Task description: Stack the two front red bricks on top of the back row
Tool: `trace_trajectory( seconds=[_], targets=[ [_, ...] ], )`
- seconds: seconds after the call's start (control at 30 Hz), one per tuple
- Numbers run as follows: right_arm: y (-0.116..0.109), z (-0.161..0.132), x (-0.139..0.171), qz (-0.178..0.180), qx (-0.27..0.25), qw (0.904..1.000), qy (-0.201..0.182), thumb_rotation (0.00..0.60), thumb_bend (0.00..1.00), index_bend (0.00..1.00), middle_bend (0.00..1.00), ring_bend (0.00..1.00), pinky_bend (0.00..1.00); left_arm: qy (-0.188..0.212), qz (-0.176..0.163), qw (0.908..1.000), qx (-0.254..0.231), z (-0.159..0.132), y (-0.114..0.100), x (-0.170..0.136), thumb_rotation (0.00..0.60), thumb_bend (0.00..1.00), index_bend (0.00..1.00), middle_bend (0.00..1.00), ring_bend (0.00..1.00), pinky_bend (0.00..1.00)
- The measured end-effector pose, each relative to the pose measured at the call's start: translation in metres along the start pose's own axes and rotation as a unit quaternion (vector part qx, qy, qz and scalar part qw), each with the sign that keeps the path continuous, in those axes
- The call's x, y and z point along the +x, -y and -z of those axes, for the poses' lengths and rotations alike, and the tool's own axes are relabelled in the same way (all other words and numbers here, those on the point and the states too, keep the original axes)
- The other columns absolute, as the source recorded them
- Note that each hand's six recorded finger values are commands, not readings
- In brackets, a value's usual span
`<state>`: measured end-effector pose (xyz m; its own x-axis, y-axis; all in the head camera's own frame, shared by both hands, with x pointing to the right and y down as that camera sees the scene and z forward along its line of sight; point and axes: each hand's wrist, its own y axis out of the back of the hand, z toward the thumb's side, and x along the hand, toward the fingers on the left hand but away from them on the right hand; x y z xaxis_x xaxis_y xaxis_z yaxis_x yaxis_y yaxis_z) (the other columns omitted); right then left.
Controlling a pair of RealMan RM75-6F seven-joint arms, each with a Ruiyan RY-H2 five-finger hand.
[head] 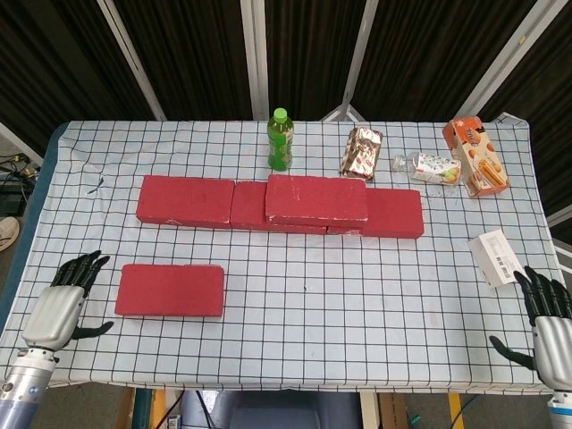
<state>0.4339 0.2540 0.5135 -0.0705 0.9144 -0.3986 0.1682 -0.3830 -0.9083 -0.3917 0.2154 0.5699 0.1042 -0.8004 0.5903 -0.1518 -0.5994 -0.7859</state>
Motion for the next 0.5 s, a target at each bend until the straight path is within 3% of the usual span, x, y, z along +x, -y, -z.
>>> trace_trajectory(
  seconds=[0.17,0.5],
  targets=[
    [0.0,0.003,-0.002,0.0,-0.005,1.0,0.007,0.6,0.19,0.0,0.0,0.0,0.0,0.002,0.047,0.9983,0.035,-0.011,0.0,0.021,0.6,0.0,0.0,0.0,0.0,0.0],
    [0.002,0.005,-0.002,-0.008,0.002,0.9999,0.013,0.6,0.19,0.0,0.0,0.0,0.0,-0.002,0.111,0.9925,0.052,-0.036,0.017,0.062,0.6,0.0,0.0,0.0,0.0,0.0]
  ],
)
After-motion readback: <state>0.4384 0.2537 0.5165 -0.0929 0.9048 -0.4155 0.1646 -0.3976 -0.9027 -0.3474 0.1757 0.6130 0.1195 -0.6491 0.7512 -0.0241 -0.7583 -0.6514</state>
